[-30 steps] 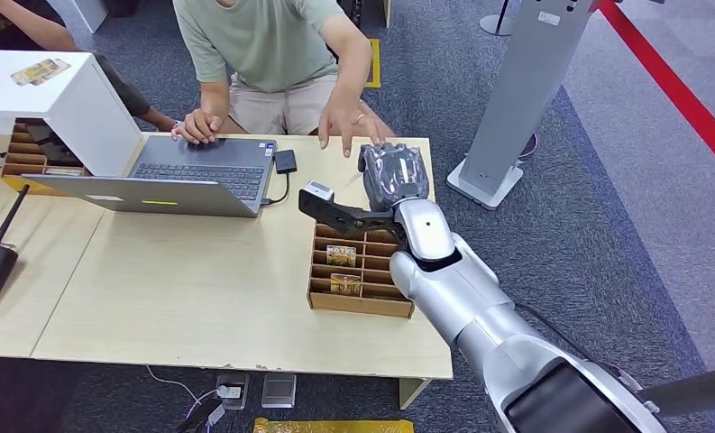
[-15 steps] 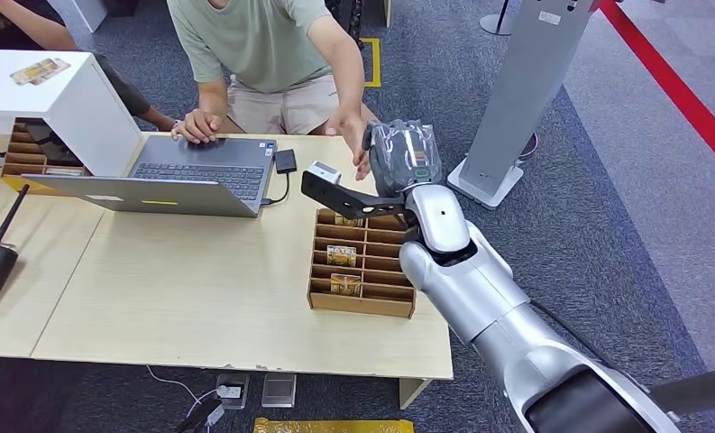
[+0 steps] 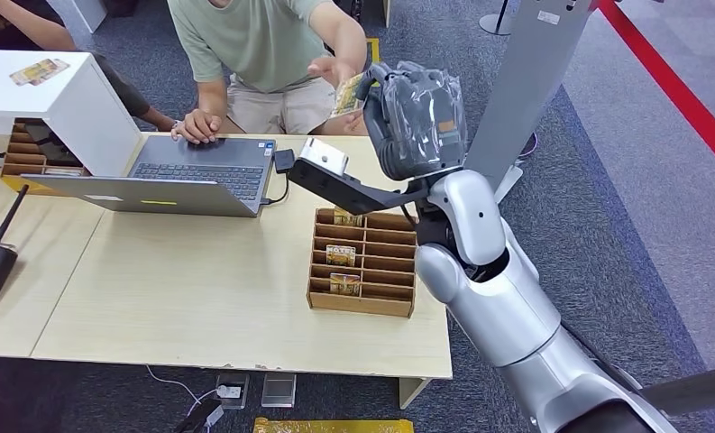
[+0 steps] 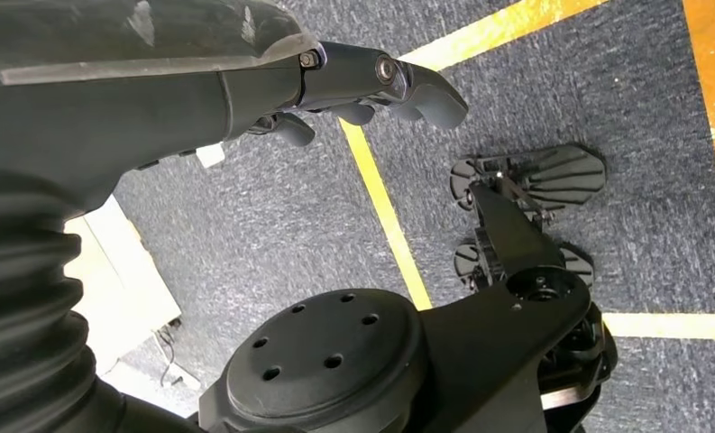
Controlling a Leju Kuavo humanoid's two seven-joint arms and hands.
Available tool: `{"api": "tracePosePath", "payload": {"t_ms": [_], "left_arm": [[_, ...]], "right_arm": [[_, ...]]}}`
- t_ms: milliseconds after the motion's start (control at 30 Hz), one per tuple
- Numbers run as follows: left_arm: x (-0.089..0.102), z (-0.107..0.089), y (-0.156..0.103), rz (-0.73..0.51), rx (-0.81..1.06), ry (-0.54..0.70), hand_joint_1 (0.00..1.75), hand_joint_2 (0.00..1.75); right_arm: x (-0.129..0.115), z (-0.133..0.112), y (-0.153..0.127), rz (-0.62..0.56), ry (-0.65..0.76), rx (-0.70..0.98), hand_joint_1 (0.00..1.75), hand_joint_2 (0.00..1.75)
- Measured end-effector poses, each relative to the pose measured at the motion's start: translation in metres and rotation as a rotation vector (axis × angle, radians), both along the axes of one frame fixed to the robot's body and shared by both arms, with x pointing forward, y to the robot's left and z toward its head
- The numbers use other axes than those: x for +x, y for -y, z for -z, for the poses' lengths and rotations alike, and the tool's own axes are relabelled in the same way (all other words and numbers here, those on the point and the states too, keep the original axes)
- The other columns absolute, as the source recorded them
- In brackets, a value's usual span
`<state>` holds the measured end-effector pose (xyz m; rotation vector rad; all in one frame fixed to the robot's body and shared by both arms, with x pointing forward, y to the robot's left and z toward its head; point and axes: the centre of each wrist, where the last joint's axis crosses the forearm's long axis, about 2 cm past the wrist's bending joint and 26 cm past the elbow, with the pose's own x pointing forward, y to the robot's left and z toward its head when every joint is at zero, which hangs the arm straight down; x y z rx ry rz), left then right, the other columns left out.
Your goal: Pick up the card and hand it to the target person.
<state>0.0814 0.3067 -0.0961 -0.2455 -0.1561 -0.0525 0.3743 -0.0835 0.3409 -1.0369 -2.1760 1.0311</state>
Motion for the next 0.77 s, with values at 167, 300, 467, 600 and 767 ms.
{"api": "tracePosePath", "payload": {"t_ms": [167,300,467,600,767], "left_arm": [[0.000,0.000,-0.002,0.008,-0.009,-0.002,0.00,1.75],[0.000,0.001,-0.004,0.016,-0.011,-0.004,0.00,1.75],[-0.001,0.001,-0.007,0.025,-0.003,-0.007,0.00,1.75],[-0.001,0.002,-0.008,0.036,0.002,-0.011,0.00,1.75],[-0.002,0.002,-0.010,0.037,0.005,-0.015,0.00,1.75]], "right_arm": [[-0.009,-0.007,0.003,-0.029,0.000,0.021,0.00,1.75],[-0.017,-0.009,0.004,-0.069,-0.031,0.034,0.00,1.75],[-0.027,-0.006,0.008,-0.076,-0.035,0.040,0.00,1.75],[-0.031,-0.006,0.013,-0.072,-0.021,0.047,0.00,1.75],[-0.033,-0.008,0.018,-0.074,-0.009,0.053,0.00,1.75]]}}
